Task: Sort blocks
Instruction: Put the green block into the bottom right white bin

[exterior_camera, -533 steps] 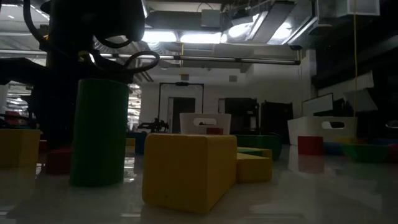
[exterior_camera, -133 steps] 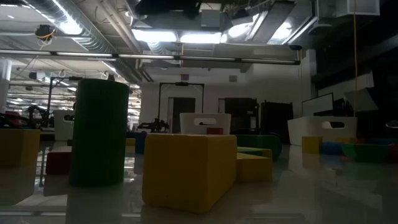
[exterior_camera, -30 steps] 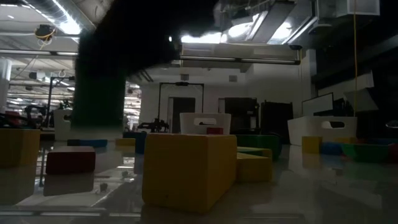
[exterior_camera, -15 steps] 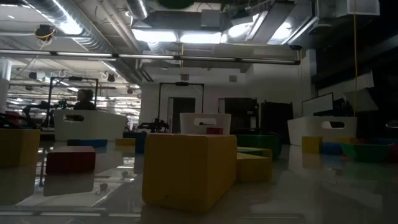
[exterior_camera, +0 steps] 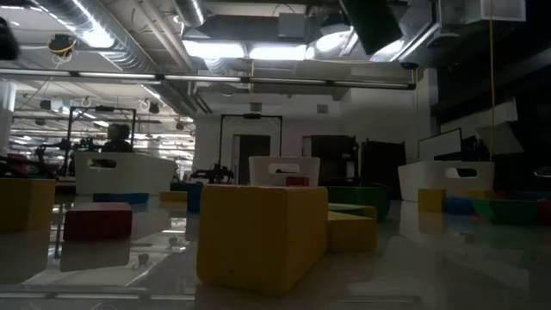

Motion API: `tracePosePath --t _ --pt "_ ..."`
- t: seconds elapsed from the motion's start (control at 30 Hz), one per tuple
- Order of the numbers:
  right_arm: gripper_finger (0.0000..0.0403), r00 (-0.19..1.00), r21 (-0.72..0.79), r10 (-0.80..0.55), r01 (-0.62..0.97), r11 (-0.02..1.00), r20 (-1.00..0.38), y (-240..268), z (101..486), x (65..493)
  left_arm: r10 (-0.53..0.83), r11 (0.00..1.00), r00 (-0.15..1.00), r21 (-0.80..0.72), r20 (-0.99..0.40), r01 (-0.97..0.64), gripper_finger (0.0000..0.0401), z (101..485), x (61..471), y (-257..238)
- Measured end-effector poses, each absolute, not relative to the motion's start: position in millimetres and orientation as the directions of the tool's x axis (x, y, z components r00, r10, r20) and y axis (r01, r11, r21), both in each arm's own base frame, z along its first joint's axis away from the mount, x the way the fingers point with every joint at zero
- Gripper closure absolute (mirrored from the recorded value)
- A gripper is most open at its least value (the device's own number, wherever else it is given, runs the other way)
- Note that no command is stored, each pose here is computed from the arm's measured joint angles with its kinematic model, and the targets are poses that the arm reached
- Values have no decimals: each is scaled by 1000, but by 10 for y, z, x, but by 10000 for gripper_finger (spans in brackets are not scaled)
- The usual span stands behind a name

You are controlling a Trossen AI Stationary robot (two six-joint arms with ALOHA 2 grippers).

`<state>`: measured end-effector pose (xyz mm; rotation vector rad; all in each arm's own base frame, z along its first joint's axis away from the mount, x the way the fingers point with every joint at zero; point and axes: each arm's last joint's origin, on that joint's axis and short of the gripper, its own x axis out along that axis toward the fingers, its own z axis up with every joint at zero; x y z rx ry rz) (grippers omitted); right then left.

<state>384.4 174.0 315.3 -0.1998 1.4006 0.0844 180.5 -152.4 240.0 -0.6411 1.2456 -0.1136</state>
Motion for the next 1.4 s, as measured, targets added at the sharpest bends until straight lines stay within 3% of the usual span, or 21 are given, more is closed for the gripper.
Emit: tracePosePath --t 0.3,0.5,0.8,0.97,1.2,1.4 --pt "266 173 -80 -42 -219 972 -984 1865 3160 3771 -362 782 395 -506 -844 -363 180 2398 2008 -1243" --pt "247 206 -100 -47 -252 962 -977 2028 3246 3633 -337 773 415 -500 -845 -391 180 2397 2079 -1117" --pt "265 328 -170 -104 -177 969 -939 2311 3469 3304 -331 767 419 -500 -846 -402 180 2397 2093 -1090" --pt "252 379 -217 -149 -144 966 -913 2406 3545 3060 -332 764 419 -501 -845 -407 180 2397 2093 -1090" --pt "256 302 -243 -250 61 968 -920 2143 3403 2498 -332 757 419 -503 -845 -417 180 2397 2093 -1090" --pt "251 155 -223 -270 268 937 -950 1939 3097 1981 -332 747 419 -506 -845 -430 180 2397 2093 -1090"
